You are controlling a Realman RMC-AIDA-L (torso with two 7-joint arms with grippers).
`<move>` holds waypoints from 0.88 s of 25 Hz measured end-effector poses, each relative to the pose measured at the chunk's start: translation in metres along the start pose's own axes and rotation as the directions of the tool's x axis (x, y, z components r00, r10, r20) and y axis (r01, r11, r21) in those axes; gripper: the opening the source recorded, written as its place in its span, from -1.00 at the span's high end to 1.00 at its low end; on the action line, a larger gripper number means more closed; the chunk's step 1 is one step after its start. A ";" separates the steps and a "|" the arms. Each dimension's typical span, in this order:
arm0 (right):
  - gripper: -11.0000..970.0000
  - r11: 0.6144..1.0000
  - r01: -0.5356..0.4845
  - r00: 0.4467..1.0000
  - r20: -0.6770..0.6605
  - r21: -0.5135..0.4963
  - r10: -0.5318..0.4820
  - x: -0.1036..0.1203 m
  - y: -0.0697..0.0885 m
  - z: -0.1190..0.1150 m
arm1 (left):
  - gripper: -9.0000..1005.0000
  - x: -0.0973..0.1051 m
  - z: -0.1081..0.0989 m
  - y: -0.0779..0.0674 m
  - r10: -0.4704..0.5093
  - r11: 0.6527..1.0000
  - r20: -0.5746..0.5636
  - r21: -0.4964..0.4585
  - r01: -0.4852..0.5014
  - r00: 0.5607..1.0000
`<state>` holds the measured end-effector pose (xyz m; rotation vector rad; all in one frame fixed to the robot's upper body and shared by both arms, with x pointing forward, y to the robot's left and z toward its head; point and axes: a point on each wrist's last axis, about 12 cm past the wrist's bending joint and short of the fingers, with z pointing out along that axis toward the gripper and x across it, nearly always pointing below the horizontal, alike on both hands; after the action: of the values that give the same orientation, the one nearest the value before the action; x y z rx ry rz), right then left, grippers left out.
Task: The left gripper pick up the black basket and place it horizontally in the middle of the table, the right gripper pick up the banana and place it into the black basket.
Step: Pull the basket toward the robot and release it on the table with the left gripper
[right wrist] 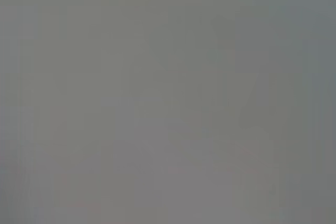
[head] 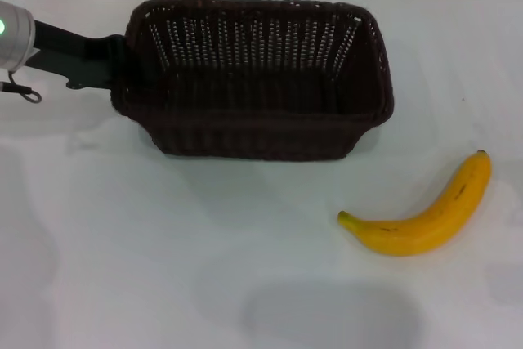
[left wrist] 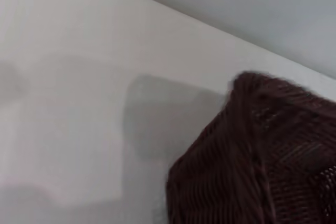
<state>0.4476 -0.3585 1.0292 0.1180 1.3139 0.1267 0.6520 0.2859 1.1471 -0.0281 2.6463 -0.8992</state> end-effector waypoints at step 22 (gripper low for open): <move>-0.80 0.997 -0.083 0.996 0.009 -0.003 0.083 -0.002 -0.002 0.005 | -0.69 0.035 -0.035 0.048 -0.032 0.999 0.131 0.034 0.028 0.991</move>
<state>0.4518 -0.3611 1.0319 0.1707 1.2999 0.1988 0.6117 0.3403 1.1332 -0.1163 2.5151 -0.9168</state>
